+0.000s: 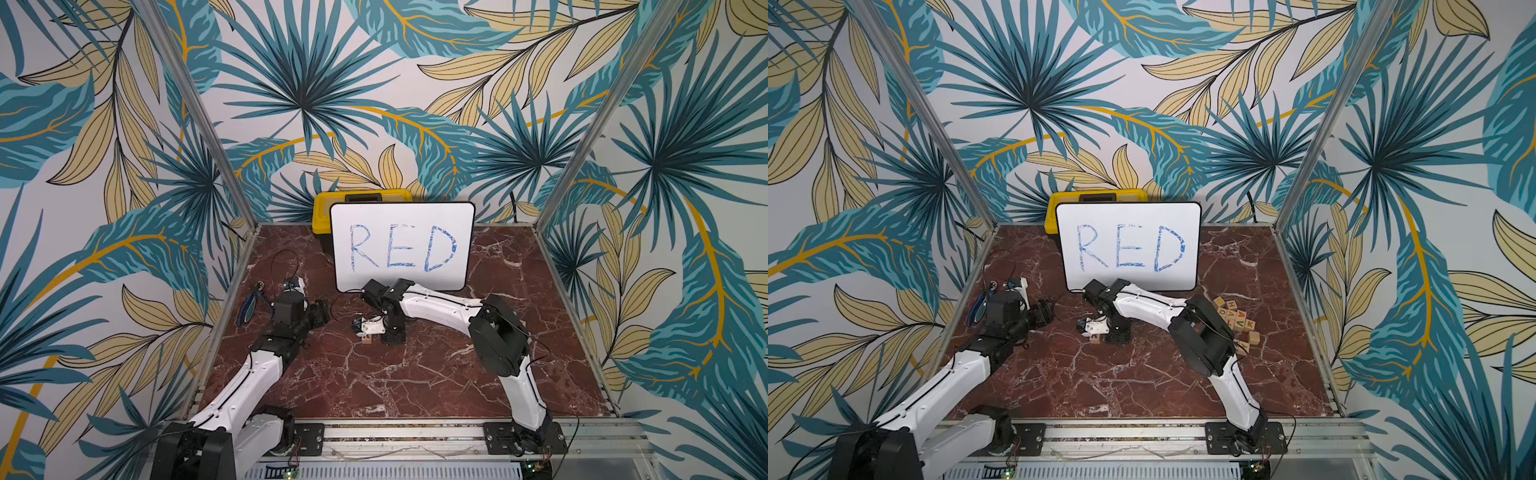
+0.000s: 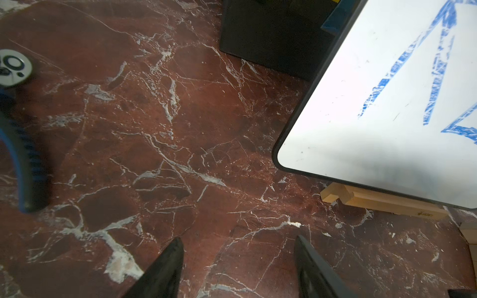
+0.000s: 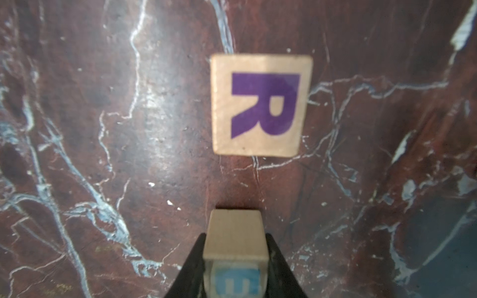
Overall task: Assemble the uppercase word "red" with letter blocks
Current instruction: Adjust the letter block at the center of the board, then pick up the letter block from the center of the board.
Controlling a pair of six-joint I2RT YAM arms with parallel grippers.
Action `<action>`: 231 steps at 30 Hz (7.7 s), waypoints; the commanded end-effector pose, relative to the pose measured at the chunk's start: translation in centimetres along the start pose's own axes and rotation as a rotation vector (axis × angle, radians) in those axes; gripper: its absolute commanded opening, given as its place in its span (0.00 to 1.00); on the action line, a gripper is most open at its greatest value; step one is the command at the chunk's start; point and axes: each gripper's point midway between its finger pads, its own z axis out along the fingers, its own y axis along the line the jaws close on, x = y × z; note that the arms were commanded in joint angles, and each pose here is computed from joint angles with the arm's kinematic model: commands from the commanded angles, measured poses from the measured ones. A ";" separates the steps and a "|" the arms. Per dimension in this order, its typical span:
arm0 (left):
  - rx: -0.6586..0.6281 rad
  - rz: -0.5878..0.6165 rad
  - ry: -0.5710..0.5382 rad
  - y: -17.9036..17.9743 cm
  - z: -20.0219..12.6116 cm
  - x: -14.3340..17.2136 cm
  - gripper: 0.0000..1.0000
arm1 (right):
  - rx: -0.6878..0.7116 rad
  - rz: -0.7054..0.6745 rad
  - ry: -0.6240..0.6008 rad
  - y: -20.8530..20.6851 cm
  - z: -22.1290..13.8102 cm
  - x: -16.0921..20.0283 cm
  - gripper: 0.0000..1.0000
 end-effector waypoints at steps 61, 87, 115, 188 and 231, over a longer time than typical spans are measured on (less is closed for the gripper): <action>0.012 -0.013 0.019 0.4 -0.1 0.7 0.69 | 0.048 0.010 -0.056 -1.2 -1.1 -0.3 0.42; 0.085 0.002 -0.034 -1.3 -1.4 -1.2 0.68 | 0.391 0.471 -0.423 -4.6 -14.1 2.3 0.42; 0.189 0.221 -0.038 -7.9 -1.2 -1.5 0.68 | 0.503 1.482 -0.668 -3.6 -17.5 23.3 0.76; 0.111 0.117 -0.065 -4.3 -0.2 -2.1 0.69 | 0.060 1.980 -0.206 -3.3 -3.3 28.9 0.53; 0.121 0.107 -0.069 -4.2 -0.6 -2.0 0.69 | 0.140 1.897 -0.026 -1.9 -3.8 31.1 0.51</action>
